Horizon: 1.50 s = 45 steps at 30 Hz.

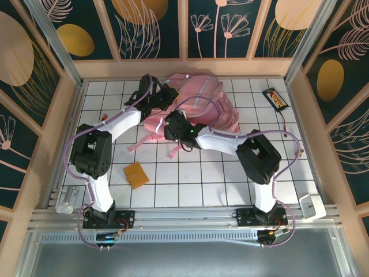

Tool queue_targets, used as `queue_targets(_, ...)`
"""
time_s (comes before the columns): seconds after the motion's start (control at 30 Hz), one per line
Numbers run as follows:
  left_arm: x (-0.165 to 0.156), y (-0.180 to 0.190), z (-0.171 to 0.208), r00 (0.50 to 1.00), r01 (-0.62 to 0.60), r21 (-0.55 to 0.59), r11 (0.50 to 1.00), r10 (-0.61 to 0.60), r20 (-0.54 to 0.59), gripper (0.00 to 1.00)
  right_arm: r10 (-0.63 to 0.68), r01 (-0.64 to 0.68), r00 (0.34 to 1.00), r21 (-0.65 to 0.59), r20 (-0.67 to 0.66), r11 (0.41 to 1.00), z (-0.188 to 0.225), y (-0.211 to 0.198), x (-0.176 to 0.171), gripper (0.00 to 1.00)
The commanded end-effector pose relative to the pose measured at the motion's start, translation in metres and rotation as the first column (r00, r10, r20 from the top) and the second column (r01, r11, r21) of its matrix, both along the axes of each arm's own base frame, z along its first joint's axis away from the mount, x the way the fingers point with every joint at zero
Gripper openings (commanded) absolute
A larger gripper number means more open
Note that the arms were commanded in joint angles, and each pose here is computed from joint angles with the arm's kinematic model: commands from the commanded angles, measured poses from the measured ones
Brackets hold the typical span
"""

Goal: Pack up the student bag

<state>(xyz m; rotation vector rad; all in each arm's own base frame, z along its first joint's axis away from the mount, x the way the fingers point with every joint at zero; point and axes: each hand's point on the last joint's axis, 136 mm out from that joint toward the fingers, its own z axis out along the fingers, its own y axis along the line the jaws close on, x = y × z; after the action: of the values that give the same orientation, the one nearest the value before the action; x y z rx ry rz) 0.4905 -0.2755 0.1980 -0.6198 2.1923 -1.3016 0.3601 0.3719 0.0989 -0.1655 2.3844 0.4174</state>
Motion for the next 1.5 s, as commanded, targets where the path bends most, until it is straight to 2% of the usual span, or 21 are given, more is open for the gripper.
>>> queue_targets(0.0, 0.013, 0.007, 0.078, 0.991, -0.107, -0.207, 0.972, 0.121, 0.055, 0.0, -0.218, 0.215, 0.972, 0.037, 0.09, 0.976, 0.024, -0.006, 0.029, 0.52)
queue_targets(0.13, 0.011, 0.005, 0.079, 0.992, -0.106, -0.239, 0.965, 0.119, 0.04, 0.0, -0.255, 0.252, 0.961, 0.038, 0.11, 0.967, 0.039, 0.006, 0.026, 0.52)
queue_targets(0.3, 0.01, 0.005, 0.077, 0.993, -0.106, -0.241, 0.965, 0.114, 0.02, 0.0, -0.209, 0.208, 0.974, 0.019, 0.089, 0.978, 0.052, 0.013, 0.01, 0.54)
queue_targets(0.5, 0.009, 0.005, 0.076, 0.992, -0.121, -0.256, 0.959, 0.122, -0.01, 0.0, -0.297, 0.296, 0.955, -0.032, -0.015, 0.955, 0.018, -0.015, 0.013, 0.62)
queue_targets(0.67, 0.005, 0.004, 0.07, 0.994, -0.113, -0.253, 0.961, 0.11, -0.025, 0.0, -0.362, 0.362, 0.932, -0.075, 0.014, 0.929, 0.003, -0.024, 0.039, 0.63)
queue_targets(0.77, 0.004, 0.004, 0.064, 0.994, -0.107, -0.242, 0.964, 0.101, -0.036, 0.0, -0.385, 0.387, 0.922, -0.055, 0.041, 0.921, 0.004, -0.021, 0.054, 0.62)
queue_targets(0.9, 0.005, 0.005, 0.058, 0.993, -0.113, -0.239, 0.964, 0.106, -0.042, 0.0, -0.36, 0.36, 0.932, 0.01, 0.029, 0.933, 0.007, -0.002, 0.064, 0.56)
queue_targets(1.03, 0.006, 0.006, 0.054, 0.993, -0.117, -0.233, 0.965, 0.11, -0.043, 0.0, -0.328, 0.326, 0.944, 0.034, 0.043, 0.945, 0.022, 0.015, 0.061, 0.58)
queue_targets(1.17, 0.007, 0.005, 0.047, 0.993, -0.115, -0.227, 0.967, 0.104, -0.062, 0.0, -0.374, 0.371, 0.922, 0.054, 0.097, 0.927, 0.029, 0.008, 0.06, 0.59)
queue_targets(1.27, 0.008, 0.007, 0.046, 0.992, -0.12, -0.224, 0.967, 0.108, -0.064, 0.0, -0.401, 0.395, 0.906, 0.066, 0.134, 0.916, 0.033, 0.001, 0.063, 0.49)
queue_targets(1.37, 0.009, 0.009, 0.045, 0.992, -0.123, -0.222, 0.967, 0.112, -0.064, 0.0, -0.414, 0.408, 0.896, 0.068, 0.159, 0.91, 0.038, -0.004, 0.065, 0.33)
queue_targets(1.47, 0.012, 0.015, 0.044, 0.99, -0.137, -0.203, 0.97, 0.128, -0.055, 0.0, -0.403, 0.396, 0.903, 0.074, 0.15, 0.915, 0.039, -0.004, 0.064, 0.08)
